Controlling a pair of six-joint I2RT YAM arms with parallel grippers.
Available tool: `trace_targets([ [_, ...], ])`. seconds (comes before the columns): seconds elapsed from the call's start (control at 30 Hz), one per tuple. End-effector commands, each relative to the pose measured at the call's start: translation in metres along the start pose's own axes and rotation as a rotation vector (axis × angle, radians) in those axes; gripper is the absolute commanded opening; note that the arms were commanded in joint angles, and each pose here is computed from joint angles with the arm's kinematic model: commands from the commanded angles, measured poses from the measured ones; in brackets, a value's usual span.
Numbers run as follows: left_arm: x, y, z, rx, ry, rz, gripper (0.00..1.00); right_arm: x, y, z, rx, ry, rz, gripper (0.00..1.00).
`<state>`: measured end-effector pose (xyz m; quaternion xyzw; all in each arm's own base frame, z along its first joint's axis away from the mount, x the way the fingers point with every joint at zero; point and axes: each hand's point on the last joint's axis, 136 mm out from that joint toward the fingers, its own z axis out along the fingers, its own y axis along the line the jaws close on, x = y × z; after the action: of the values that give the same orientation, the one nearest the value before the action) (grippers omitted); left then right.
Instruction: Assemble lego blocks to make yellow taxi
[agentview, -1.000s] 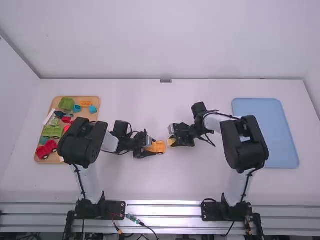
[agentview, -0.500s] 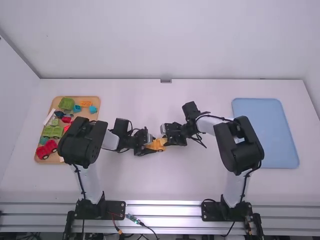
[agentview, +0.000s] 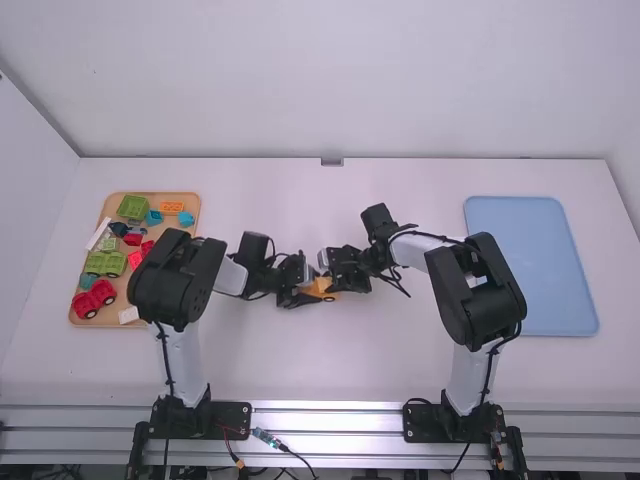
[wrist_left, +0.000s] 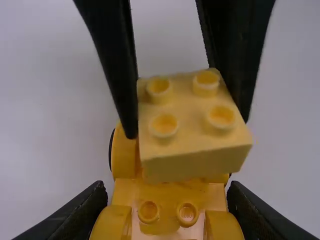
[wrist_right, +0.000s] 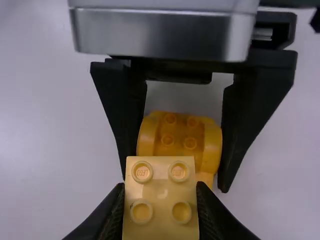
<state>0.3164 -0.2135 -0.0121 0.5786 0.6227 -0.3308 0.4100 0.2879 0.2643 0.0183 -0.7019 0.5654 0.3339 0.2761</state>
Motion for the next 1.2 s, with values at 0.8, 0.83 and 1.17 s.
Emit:
trace_targets([
  [0.8,0.01,0.02,0.003,-0.055,0.058,-0.04,0.63,0.028,-0.012,0.005,0.101,0.064,0.167,0.0],
  [0.83,0.009,0.019,0.003,-0.05,0.05,-0.039,0.63,0.028,-0.012,0.005,0.101,0.063,0.167,0.0],
  [1.17,0.004,0.015,0.003,-0.031,0.022,-0.035,0.64,0.029,-0.013,0.005,0.101,0.063,0.158,0.18],
])
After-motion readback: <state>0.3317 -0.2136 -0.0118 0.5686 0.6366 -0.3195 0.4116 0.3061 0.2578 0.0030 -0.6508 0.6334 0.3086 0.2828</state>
